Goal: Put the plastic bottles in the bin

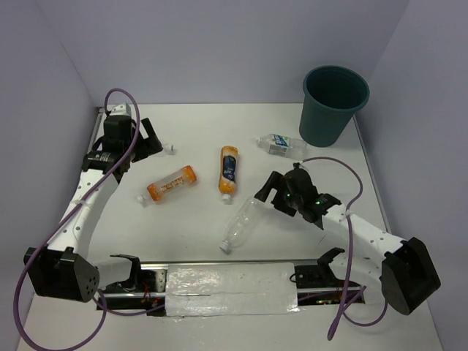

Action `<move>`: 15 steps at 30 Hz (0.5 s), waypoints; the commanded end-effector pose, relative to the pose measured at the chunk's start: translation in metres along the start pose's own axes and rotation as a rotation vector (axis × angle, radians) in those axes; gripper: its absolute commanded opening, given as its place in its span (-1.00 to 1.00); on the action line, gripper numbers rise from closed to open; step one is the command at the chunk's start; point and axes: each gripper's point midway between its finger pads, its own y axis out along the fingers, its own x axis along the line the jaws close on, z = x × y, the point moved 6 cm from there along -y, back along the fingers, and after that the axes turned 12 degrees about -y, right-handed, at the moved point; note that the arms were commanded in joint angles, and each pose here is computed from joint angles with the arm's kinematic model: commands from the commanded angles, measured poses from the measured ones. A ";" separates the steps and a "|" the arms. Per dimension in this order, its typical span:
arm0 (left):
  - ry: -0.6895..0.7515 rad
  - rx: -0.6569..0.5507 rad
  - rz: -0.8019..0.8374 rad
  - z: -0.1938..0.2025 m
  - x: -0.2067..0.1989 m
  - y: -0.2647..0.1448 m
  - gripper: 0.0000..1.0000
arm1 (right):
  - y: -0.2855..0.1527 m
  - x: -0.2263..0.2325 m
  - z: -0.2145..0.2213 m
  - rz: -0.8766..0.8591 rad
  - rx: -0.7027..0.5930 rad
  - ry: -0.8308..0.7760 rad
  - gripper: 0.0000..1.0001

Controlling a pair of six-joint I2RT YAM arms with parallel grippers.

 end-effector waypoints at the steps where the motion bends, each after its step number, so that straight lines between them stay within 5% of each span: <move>1: -0.012 -0.017 0.028 -0.006 -0.005 -0.001 0.99 | 0.005 0.029 -0.001 -0.124 -0.014 0.042 1.00; 15: 0.005 -0.017 0.026 -0.007 -0.004 -0.001 0.99 | 0.046 0.047 0.030 -0.109 0.163 0.081 1.00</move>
